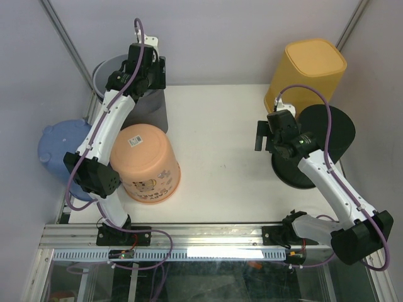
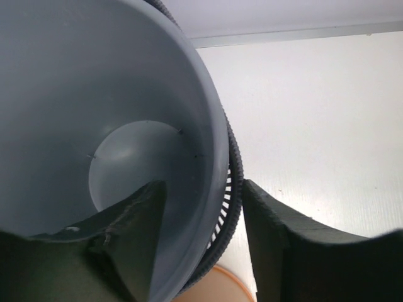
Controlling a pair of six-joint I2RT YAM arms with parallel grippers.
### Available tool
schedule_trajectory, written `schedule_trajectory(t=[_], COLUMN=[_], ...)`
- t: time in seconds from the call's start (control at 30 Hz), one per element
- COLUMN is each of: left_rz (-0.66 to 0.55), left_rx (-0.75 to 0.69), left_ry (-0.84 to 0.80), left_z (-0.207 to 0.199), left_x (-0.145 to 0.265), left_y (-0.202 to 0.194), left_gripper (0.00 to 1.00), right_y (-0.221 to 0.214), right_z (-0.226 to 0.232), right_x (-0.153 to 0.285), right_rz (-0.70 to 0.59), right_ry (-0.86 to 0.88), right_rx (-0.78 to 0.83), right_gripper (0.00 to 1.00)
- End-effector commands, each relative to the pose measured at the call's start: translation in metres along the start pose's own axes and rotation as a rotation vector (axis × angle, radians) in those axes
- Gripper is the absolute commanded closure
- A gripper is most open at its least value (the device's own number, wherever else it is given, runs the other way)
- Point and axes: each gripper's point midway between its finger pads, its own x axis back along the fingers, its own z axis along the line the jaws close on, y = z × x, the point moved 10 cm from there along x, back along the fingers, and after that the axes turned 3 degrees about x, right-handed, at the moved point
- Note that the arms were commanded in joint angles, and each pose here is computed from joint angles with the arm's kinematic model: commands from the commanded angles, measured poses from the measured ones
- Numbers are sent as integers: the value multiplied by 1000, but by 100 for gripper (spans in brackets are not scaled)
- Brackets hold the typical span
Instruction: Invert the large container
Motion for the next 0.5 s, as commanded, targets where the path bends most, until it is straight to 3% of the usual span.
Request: schedule_trajectory(t=[0.0,0.13,0.47], left_rz=[-85,-113,-135], left_rx=[14,27,29], left_ry=[4,-4,1], left_z=[11,12,13], left_x=[20,30,32], left_y=[22,29,31], left_gripper=[41,38,46], right_y=[9,9,7], right_z=[1,2,1], right_x=[7,8,10], right_rz=[-62,-63,-62], right_ry=[32,41,50], right_rx=[-37,-40,-47], right_gripper=[7,7,7])
